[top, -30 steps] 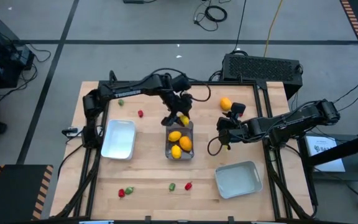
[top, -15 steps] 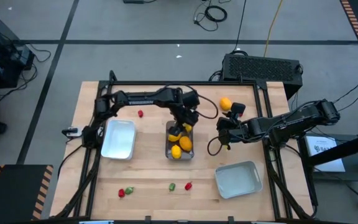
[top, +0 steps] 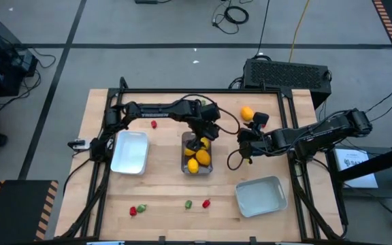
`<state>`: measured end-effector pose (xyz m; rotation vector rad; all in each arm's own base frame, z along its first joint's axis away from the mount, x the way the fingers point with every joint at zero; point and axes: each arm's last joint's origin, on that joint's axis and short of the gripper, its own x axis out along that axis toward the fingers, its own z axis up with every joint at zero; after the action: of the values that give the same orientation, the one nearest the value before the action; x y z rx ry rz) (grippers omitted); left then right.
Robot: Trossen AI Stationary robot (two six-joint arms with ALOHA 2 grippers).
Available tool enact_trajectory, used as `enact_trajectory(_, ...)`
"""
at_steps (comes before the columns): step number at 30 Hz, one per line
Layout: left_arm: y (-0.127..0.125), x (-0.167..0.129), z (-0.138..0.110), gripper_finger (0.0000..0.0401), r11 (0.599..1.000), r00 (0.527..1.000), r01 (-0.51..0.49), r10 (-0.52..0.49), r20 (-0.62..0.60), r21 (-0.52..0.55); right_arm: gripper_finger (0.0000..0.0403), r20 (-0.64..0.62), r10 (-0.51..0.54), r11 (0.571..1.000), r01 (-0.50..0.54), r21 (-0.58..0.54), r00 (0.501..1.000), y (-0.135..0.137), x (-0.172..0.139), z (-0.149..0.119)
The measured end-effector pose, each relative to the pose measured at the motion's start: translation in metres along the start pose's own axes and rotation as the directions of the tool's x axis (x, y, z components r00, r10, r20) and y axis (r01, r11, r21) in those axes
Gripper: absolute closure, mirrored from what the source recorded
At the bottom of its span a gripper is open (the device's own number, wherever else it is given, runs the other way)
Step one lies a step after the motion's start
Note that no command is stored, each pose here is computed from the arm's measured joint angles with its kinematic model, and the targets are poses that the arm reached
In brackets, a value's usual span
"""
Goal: Sort produce into baskets
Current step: Put the lemon into the black bin
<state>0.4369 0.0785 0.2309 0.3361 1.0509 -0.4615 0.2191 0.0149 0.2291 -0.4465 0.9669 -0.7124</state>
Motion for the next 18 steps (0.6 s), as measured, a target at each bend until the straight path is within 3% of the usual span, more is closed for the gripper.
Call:
enact_trajectory(5, -0.003, -0.022, 0.007, 0.0100, 1.000, 1.000, -0.008, 0.007, -0.025, -0.009, 0.0294, -0.002, -0.016, 0.997, 0.016, 0.071, 1.000, -0.008, 0.003, 0.001)
enact_trajectory(9, -0.003, -0.052, 0.007, 0.0100, 0.998, 0.995, -0.048, 0.044, -0.086, -0.044, 0.0294, -0.014, -0.027, 0.990, 0.029, 0.141, 1.000, -0.034, 0.011, 0.002)
enact_trajectory(12, 0.000, -0.076, -0.006, 0.0100, 0.993, 0.992, -0.056, 0.044, -0.118, -0.101, 0.0294, -0.021, 0.019, 0.977, -0.014, 0.214, 1.000, -0.066, 0.017, 0.006)
enact_trajectory(18, 0.010, -0.136, -0.042, 0.0100, 0.957, 0.998, -0.066, 0.068, -0.001, -0.283, 0.0294, 0.026, 0.158, 0.934, -0.158, 0.321, 0.987, -0.120, 0.035, 0.008)
